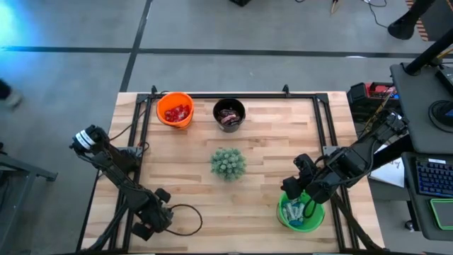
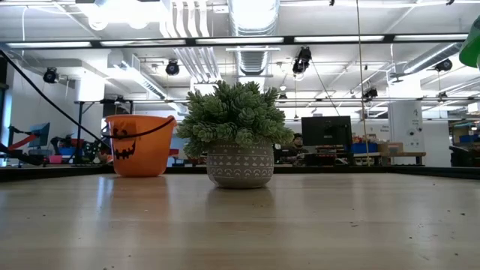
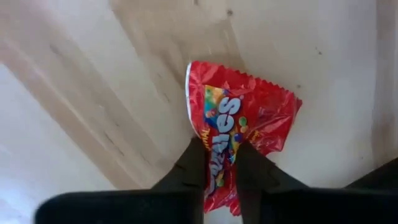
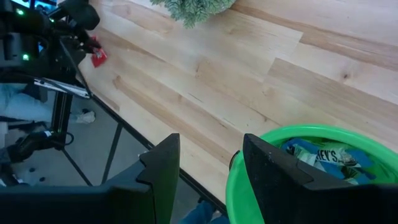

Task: Sort candy
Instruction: Put the red candy into the orange bucket

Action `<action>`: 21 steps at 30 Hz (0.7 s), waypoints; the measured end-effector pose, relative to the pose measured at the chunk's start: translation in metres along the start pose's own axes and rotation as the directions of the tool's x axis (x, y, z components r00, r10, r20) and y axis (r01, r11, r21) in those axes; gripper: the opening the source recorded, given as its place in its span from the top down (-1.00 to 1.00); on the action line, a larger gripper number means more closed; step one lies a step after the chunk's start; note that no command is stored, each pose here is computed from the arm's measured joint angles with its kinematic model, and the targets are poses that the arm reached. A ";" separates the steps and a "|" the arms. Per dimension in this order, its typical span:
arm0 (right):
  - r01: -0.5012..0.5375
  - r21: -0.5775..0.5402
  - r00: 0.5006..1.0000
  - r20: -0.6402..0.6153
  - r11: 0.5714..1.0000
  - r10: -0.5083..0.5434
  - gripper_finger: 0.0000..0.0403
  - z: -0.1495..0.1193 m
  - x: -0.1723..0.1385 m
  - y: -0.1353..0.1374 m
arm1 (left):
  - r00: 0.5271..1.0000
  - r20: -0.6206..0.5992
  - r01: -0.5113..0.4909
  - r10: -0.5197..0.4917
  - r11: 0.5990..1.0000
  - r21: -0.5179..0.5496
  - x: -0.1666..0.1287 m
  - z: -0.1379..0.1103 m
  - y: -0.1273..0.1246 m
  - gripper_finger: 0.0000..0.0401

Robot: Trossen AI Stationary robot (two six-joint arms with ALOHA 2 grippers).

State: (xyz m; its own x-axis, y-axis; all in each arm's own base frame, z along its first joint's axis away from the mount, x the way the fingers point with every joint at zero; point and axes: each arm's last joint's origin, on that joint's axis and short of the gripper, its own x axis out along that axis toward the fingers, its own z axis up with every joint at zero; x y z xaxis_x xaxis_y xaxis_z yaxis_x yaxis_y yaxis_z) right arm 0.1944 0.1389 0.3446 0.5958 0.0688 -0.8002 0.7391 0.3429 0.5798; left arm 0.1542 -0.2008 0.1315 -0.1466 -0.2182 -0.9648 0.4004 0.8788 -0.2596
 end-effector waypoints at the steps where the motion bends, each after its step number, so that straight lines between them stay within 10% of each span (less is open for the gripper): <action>1: 0.000 0.000 1.000 0.000 1.000 0.000 0.16 0.000 0.000 0.000 | 1.000 -0.002 0.004 -0.004 1.000 0.001 0.000 0.000 0.000 0.91; 21: 0.011 -0.079 1.000 0.006 0.997 -0.011 0.16 0.001 0.000 -0.001 | 0.999 -0.049 0.017 -0.020 0.998 -0.068 -0.032 0.015 -0.016 1.00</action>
State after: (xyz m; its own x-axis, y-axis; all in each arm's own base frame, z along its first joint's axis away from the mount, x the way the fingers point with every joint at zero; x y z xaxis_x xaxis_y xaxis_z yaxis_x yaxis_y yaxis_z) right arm 0.1942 0.1376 0.3440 0.5898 0.0598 -0.8053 0.7183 0.4169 0.5570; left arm 0.1660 -0.2145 0.1665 -0.1993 -0.2149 -0.9561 0.3354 0.9018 -0.2726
